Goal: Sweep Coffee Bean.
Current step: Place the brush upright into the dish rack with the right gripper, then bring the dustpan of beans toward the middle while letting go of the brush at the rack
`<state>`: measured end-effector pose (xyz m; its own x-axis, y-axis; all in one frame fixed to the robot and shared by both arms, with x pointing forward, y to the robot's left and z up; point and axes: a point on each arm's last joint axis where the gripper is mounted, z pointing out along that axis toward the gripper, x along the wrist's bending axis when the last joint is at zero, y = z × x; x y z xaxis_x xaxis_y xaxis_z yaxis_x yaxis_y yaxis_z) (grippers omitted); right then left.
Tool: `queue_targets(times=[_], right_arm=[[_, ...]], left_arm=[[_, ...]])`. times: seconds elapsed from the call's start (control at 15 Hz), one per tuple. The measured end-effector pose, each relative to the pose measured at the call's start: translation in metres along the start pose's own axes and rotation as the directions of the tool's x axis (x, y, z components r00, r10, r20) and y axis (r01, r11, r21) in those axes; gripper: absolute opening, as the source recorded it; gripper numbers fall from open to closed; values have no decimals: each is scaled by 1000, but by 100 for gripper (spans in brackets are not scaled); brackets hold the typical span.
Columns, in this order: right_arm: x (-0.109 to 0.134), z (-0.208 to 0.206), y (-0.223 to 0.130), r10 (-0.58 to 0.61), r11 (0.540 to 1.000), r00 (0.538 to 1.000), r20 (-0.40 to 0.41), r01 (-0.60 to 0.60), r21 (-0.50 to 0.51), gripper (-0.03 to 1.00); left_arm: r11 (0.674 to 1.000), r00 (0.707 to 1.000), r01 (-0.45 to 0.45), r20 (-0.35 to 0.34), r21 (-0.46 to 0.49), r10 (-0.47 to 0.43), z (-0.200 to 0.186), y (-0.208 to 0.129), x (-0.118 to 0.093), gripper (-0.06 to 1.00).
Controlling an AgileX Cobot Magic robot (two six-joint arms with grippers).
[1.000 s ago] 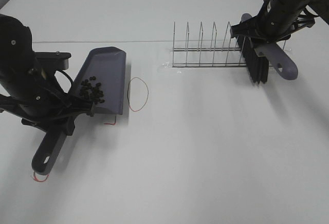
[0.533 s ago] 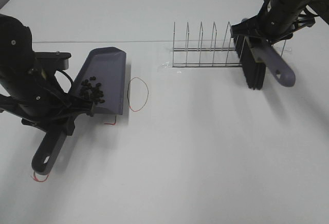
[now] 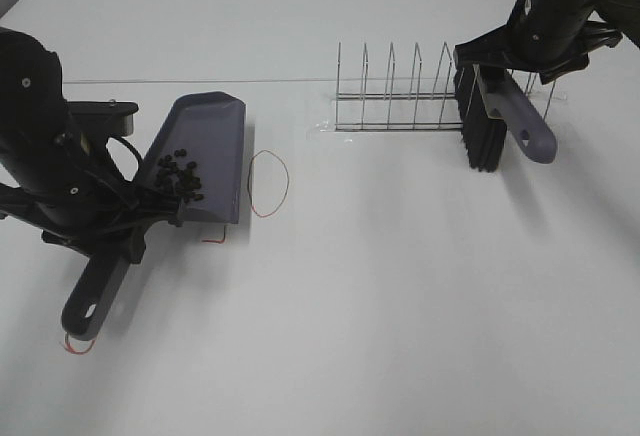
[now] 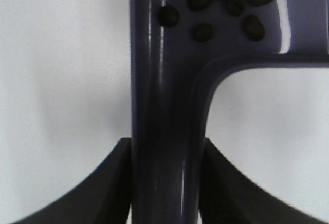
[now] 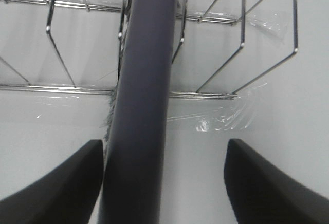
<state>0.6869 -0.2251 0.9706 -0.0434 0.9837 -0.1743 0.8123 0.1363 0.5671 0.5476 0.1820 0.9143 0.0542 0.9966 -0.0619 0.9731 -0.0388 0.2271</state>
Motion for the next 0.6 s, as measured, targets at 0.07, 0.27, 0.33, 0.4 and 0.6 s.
queue_targets(times=[0.07,0.27,0.33,0.4,0.6], right_arm=[[-2,-4,5,10,1000,1000,10,-10,9,66],[-3,-25,24,-1,998,1000,-19,2,66,66],[-3,-31,28,2,996,999,-36,1,86,66],[-3,-34,29,2,995,999,-42,2,101,66],[-6,-45,29,-6,979,999,-33,13,201,66]], left_arm=[[1000,1000,0,0,0,0,0,0,0,35],[1000,1000,4,3,1,-4,0,0,0,35],[1000,1000,7,4,1,-7,0,0,0,35],[1000,1000,6,4,1,-6,0,0,0,35],[1000,1000,10,6,2,-10,0,0,-1,35]])
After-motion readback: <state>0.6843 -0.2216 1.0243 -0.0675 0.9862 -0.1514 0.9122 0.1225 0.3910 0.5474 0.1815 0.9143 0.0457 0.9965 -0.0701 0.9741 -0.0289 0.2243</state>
